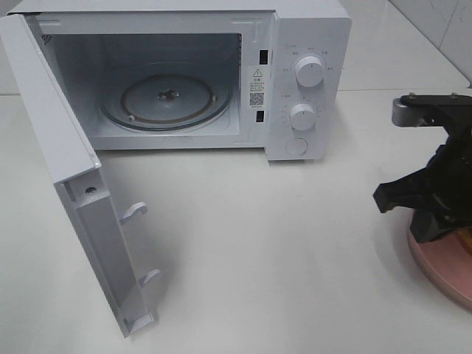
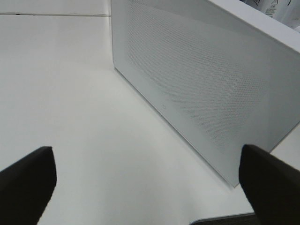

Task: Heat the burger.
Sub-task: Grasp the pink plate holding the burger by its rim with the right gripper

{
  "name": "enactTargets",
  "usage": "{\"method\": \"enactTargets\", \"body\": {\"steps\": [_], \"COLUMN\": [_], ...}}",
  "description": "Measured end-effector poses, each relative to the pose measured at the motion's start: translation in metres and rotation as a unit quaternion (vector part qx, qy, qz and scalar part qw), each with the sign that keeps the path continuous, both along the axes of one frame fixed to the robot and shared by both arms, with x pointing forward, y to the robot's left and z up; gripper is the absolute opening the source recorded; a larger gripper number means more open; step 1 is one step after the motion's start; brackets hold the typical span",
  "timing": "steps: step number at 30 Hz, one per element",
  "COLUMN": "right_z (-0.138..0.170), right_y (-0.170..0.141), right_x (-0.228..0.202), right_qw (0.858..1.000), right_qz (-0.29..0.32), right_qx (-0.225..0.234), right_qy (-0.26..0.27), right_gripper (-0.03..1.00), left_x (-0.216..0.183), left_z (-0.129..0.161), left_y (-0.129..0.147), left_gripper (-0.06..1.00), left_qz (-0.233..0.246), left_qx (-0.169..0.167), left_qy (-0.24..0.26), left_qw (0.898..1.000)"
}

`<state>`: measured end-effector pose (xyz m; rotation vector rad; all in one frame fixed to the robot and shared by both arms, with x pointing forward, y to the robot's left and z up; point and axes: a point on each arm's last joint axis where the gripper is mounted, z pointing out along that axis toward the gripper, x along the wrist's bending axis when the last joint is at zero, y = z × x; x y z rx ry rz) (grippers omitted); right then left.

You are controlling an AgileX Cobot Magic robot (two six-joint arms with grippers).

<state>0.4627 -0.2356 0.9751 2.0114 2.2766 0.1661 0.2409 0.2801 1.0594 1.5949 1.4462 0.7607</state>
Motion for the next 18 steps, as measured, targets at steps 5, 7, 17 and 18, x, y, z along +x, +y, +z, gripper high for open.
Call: {"method": "enactTargets", "body": {"steps": [5,7,17,18], "right_z": [0.0,0.0,0.002,0.002], "right_y": [-0.019,-0.026,-0.031,-0.031], "right_x": [0.004,0.005,0.012,0.012], "right_qw": [1.0,0.999,0.997,0.997], "right_qz": [-0.017,-0.016,0.007,0.007], "right_qx": [-0.026,-0.042,-0.067,-0.066], "right_qy": [-0.001,-0.005,-0.039,-0.042], "right_gripper": [0.23,0.41,0.97,0.98], "left_x": [0.0,0.0,0.0,0.0], "left_z": [0.0,0.0,0.0,0.0], "left_y": [0.0,0.0,0.0,0.0], "left_gripper": [0.98,0.98,0.98,0.98], "left_qz": [0.0,0.0,0.0,0.0], "left_qx": [0.0,0.0,0.0,0.0], "left_qy": [0.0,0.0,0.0,0.0], "left_qw": [1.0,1.0,1.0,1.0]}}
